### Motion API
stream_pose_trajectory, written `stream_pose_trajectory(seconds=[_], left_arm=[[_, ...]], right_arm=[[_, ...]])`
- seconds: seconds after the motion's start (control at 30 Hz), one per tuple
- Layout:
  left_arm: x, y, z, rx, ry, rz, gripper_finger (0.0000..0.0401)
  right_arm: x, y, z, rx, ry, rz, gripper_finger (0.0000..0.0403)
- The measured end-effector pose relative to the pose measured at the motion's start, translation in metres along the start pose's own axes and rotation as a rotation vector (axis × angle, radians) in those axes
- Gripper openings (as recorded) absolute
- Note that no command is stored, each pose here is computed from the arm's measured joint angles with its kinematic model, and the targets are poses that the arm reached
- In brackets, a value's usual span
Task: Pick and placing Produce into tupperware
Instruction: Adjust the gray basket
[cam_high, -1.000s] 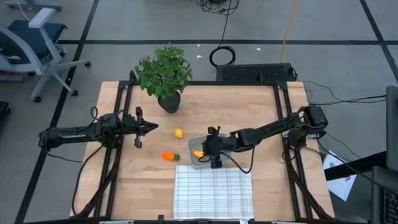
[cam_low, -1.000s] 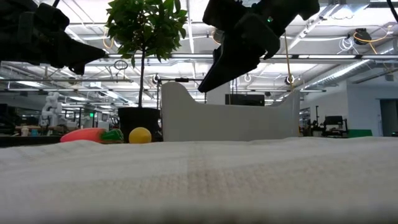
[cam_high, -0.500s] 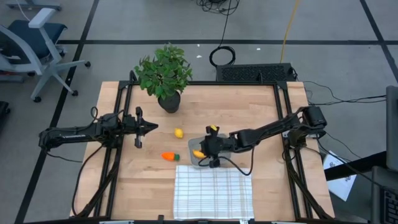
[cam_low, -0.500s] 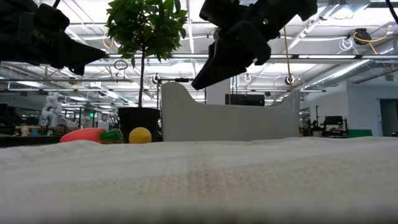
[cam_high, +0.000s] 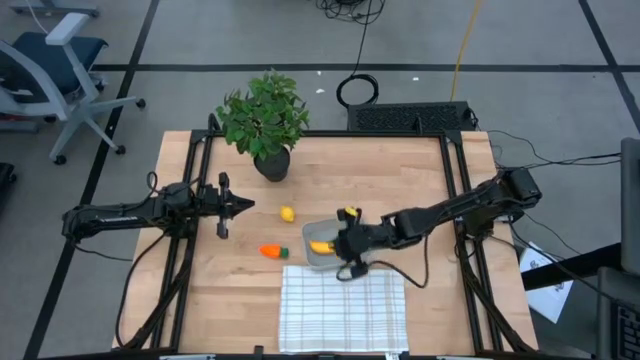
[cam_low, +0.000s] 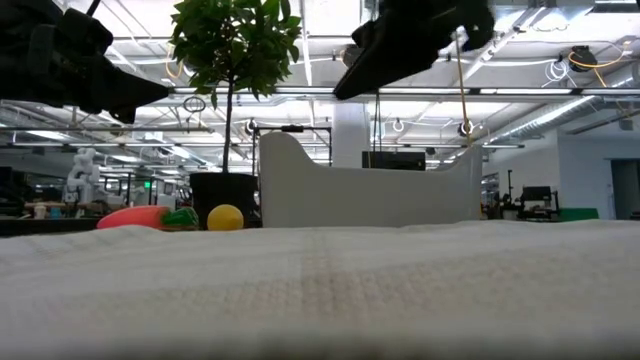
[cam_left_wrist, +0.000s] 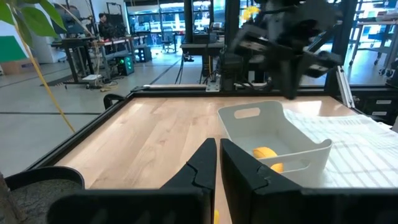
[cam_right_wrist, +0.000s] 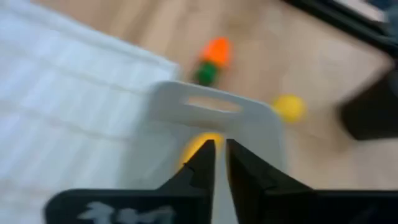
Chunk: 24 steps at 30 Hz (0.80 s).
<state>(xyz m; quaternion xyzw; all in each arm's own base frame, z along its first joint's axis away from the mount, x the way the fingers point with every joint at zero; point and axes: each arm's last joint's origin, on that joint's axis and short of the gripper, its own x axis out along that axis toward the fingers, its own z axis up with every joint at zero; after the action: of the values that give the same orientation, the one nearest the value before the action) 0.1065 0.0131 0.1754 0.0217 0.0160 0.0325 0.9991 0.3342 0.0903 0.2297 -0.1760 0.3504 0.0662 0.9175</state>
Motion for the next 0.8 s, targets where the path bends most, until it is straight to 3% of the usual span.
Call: stream_pose_trajectory(seconds=[0.1,0.37,0.8], left_arm=[[0.000,0.000,0.000,-0.001,-0.004,0.000,0.0026],[0.000,0.000,0.000,0.000,-0.005,0.001,0.0026],[0.000,0.000,0.000,0.000,-0.004,0.001,0.0026]], right_arm=[[0.000,0.018,0.000,-0.030,-0.002,0.111,0.0004],[0.024,0.045,0.002,-0.023,-0.070,0.220,0.0001],[0.042,0.036,0.001,0.038,-0.112,0.192,0.0000]])
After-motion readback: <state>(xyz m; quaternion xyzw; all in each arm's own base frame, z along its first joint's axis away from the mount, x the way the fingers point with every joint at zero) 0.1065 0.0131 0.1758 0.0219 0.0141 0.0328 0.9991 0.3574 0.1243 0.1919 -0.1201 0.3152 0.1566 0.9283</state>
